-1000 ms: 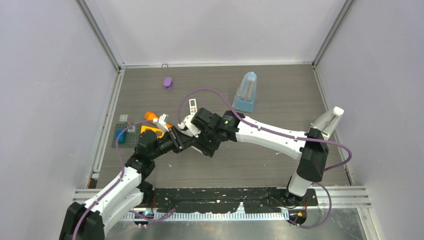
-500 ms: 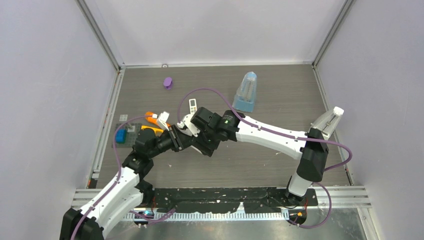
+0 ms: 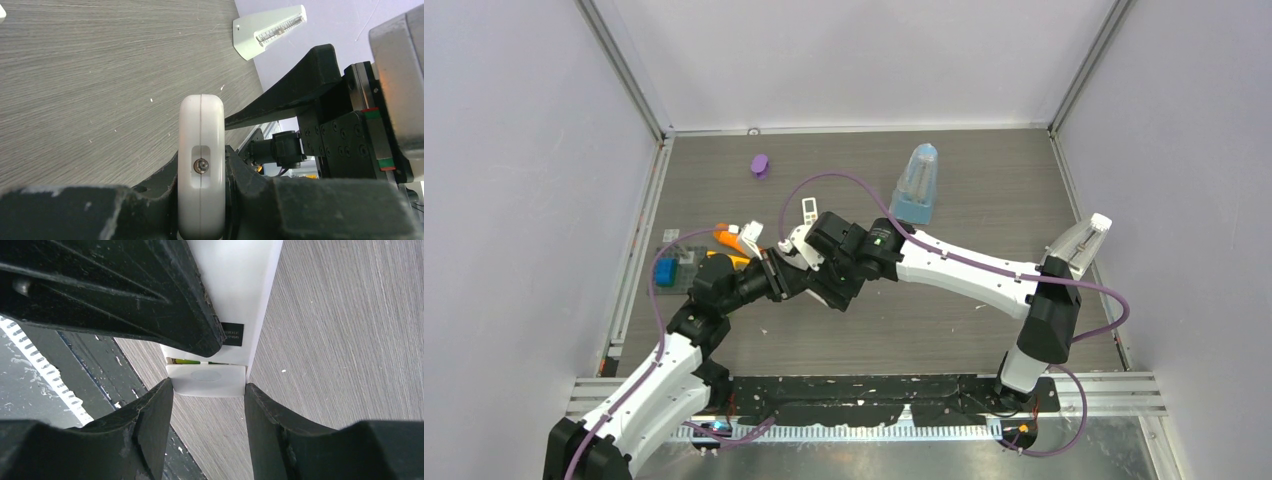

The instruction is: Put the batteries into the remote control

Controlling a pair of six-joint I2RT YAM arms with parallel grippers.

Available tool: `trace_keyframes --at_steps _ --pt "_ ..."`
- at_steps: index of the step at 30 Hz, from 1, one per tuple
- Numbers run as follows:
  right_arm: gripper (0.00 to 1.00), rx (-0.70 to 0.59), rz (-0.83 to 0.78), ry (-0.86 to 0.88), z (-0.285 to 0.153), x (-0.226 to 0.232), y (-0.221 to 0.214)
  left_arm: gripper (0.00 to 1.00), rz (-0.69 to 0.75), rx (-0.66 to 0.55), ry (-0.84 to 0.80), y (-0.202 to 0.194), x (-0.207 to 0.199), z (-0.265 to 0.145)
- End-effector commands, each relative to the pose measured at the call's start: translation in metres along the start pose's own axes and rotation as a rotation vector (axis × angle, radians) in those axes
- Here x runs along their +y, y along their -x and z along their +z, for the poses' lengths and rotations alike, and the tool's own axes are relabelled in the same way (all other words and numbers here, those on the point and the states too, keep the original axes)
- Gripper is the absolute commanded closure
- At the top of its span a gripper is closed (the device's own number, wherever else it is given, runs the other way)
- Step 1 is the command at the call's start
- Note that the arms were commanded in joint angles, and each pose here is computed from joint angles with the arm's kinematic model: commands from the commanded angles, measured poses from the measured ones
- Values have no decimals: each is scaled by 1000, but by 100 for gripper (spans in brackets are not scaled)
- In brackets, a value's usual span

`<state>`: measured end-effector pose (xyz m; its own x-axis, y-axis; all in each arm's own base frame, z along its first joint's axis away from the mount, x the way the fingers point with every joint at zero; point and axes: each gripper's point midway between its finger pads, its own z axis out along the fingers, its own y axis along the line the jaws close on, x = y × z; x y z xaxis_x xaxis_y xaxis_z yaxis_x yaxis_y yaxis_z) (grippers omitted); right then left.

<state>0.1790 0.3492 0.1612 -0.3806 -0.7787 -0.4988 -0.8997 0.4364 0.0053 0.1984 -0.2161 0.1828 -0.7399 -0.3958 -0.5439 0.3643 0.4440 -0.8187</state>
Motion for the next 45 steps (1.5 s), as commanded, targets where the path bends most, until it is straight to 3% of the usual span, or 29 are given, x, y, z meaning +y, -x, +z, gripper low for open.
trace_keyframes --at_steps 1,19,30,45 --pt "47 -61 37 -80 -3 -18 20 100 59 11 -122 10 -39 -5" --pt "46 -73 101 -78 15 -22 26 100 -90 8 -168 8 -46 -4" --pt "42 -112 78 10 14 -10 40 100 -120 40 -254 5 -61 -6" --pt "36 -49 47 -22 23 -19 31 100 -239 54 -260 5 -62 -6"
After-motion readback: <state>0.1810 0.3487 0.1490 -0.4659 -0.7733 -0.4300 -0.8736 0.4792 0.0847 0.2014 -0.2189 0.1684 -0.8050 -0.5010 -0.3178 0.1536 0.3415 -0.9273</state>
